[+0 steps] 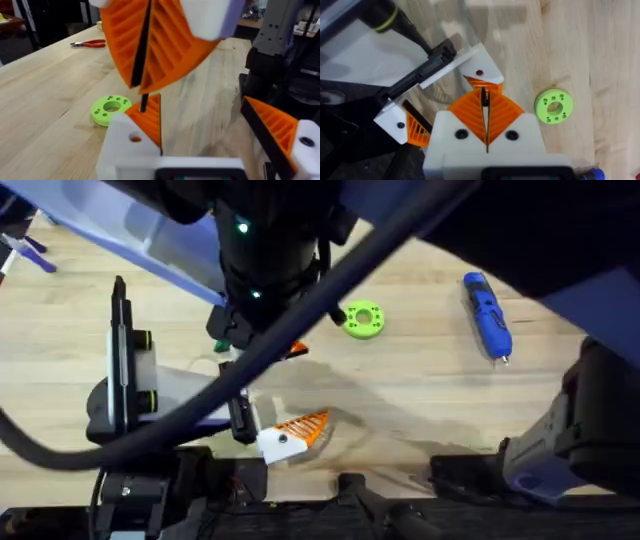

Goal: Pick up the gripper from the table and insert it into the empty holder that is missing its gripper. Then pick up a screw, insert it into the mounting hole, and use the screwdriver to tighten it. Finally, clean up the table by picking up the vegetable and placing it into the bucket.

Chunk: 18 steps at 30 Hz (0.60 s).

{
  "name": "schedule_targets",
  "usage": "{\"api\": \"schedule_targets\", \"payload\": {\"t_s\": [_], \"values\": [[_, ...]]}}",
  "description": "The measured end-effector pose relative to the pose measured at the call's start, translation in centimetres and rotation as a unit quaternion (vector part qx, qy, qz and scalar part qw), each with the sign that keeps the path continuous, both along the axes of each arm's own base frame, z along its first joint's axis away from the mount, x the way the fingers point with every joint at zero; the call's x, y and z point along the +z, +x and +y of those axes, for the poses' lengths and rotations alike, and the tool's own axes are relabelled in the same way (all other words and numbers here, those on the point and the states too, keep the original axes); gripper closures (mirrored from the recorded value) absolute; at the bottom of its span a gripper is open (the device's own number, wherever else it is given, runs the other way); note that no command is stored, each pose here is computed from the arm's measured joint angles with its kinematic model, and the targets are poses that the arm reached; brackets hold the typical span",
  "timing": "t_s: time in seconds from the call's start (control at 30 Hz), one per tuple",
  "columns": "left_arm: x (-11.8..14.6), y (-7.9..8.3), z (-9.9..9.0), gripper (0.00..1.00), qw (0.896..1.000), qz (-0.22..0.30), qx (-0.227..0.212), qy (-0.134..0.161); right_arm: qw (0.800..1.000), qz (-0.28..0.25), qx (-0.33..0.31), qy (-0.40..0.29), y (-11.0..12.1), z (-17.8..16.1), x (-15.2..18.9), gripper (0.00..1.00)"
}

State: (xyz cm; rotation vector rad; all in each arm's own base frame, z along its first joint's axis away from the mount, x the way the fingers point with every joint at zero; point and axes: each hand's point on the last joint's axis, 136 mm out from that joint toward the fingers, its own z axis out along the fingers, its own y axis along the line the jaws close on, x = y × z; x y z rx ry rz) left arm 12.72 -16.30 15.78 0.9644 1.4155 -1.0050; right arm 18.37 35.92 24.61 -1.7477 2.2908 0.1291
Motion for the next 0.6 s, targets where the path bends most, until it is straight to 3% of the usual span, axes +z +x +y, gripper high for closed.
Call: {"api": "schedule_targets", "payload": {"t_s": [0.6], "values": [[0.0,0.0,0.0,0.015,1.0,0.0,0.0,0.0,1.0,0.003,0.012,-0.018,0.1,1.3,-2.0,0.995]]}}
